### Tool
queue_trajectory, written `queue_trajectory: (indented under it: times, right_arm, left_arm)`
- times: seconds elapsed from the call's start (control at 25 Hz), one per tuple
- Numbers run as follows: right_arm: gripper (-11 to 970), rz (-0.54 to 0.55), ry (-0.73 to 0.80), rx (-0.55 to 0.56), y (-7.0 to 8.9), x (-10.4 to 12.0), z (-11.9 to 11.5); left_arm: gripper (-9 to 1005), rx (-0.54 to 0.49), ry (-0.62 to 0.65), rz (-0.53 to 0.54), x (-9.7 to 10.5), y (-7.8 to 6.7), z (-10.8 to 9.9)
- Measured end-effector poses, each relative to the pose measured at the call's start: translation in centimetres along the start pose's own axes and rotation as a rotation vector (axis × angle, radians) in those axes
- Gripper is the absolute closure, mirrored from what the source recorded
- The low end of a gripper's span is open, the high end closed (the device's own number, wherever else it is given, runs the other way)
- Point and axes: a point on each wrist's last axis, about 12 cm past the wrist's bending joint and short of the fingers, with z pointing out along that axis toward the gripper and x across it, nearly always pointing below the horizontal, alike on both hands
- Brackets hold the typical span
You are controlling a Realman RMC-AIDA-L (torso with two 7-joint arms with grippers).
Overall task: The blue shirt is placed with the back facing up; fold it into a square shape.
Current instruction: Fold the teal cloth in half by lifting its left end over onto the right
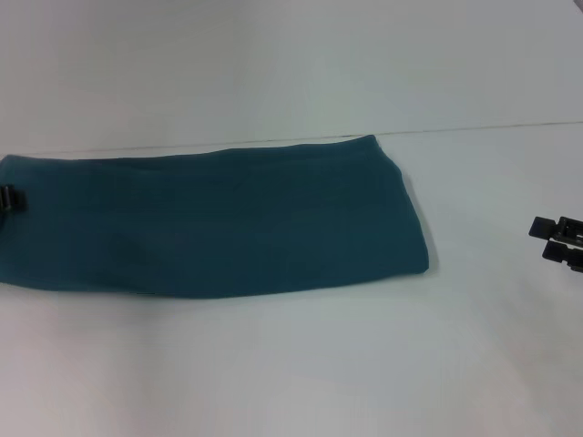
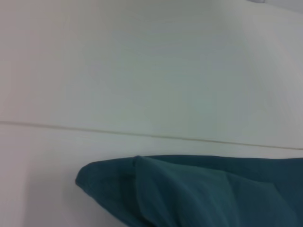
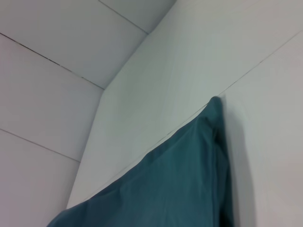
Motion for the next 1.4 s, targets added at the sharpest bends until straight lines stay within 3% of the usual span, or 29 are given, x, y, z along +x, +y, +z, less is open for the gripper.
queue_trajectory:
  times: [0.36, 0.44, 0.68, 1.0, 1.08, 1.12, 1.28, 1.4]
  right_arm:
    - [199, 0.006, 0.003, 0.001, -0.1, 0.2, 0.2]
    - [199, 0.005, 0.003, 0.001, -0.1, 0.2, 0.2]
    - [199, 0.004, 0.002, 0.002, -0.1, 0.1, 0.0]
    - [198, -0.002, 0.002, 0.003, -0.1, -0.1, 0.0]
    - [198, -0.002, 0.002, 0.004, -0.1, -0.1, 0.1]
    - [198, -0.002, 0.002, 0.004, -0.1, -0.1, 0.1]
    - [199, -0.002, 0.003, 0.004, -0.1, -0.1, 0.1]
    - [199, -0.001, 0.003, 0.005, -0.1, 0.0, 0.0]
  left_arm:
    - [947, -0.011, 0.033, 0.095, -0.6, -1.8, 0.7]
    - [947, -0.002, 0.018, 0.122, -1.4, -3.1, 0.3]
    - [948, 0.043, 0.03, 0.2, -5.2, -8.0, -1.7]
    - [948, 0.019, 0.06, 0.332, -9.7, -14.9, -4.2]
    - [948, 0.019, 0.06, 0.332, -9.7, -14.9, -4.2]
    - [948, 0.016, 0.071, 0.388, -10.7, -18.2, -4.3]
    - [947, 0.036, 0.079, 0.461, -11.0, -21.4, -3.8]
    - [947, 0.043, 0.08, 0.588, -10.4, -24.4, -3.0]
